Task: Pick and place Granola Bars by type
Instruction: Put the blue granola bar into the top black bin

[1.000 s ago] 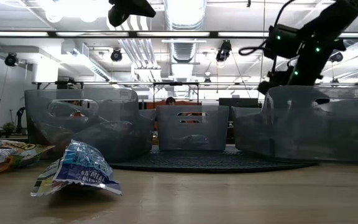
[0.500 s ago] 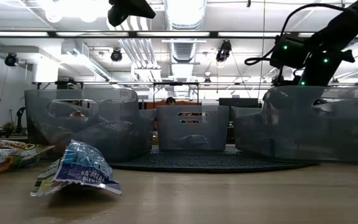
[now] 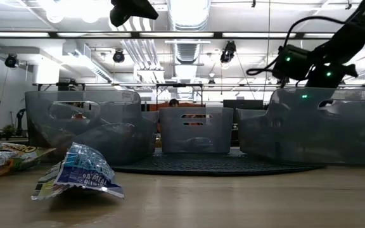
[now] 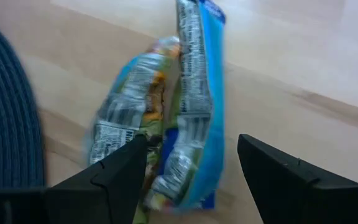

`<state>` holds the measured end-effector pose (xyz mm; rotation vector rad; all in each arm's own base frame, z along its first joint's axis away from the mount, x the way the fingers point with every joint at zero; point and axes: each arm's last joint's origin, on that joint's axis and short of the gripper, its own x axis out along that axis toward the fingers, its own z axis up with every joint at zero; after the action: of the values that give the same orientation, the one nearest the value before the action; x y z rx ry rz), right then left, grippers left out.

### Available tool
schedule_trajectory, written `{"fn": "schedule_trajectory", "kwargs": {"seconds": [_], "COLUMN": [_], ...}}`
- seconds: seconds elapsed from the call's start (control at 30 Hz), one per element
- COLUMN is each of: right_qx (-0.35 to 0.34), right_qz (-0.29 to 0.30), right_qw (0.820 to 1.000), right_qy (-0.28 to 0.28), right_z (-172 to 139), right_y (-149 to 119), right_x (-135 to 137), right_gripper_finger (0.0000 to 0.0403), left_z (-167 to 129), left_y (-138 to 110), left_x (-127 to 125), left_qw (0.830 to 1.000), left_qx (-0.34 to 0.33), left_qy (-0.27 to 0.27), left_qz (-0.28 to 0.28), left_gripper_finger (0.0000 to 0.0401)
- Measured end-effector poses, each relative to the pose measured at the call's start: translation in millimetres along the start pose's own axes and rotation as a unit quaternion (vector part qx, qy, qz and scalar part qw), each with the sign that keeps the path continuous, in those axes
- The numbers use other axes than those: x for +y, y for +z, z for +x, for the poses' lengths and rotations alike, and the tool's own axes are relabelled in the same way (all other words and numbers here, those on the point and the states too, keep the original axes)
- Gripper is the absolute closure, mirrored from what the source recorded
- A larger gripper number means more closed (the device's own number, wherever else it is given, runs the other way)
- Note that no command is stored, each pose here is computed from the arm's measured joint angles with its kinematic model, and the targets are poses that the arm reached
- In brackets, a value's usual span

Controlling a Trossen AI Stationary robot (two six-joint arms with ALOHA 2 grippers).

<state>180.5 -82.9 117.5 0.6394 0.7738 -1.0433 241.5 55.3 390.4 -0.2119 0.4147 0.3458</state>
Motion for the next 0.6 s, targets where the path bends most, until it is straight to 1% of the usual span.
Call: {"fn": "schedule_trajectory", "kwargs": {"seconds": [0.23,0.33,0.43,0.6], "right_qx": [0.006,0.006,0.007,0.007], "right_qz": [0.006,0.005,-0.002,-0.01], "right_qw": [1.0,1.0,1.0,1.0], "right_qy": [-0.01,-0.01,-0.004,0.003], "right_z": [18,19,18,17], "right_y": [1,4,7,9], "right_x": [10,14,16,18], "right_gripper_finger": [0.0161,0.0174,0.0205,0.0283], "left_z": [0,0,0,0], "left_y": [0,0,0,0], "left_x": [0,0,0,0], "left_qw": [1.0,1.0,1.0,1.0], "left_qx": [0.0,0.0,0.0,0.0], "left_qy": [0.0,0.0,0.0,0.0], "left_qz": [-0.001,-0.002,-0.002,-0.005], "left_gripper_finger": [0.0401,0.0401,0.0401,0.0401]}}
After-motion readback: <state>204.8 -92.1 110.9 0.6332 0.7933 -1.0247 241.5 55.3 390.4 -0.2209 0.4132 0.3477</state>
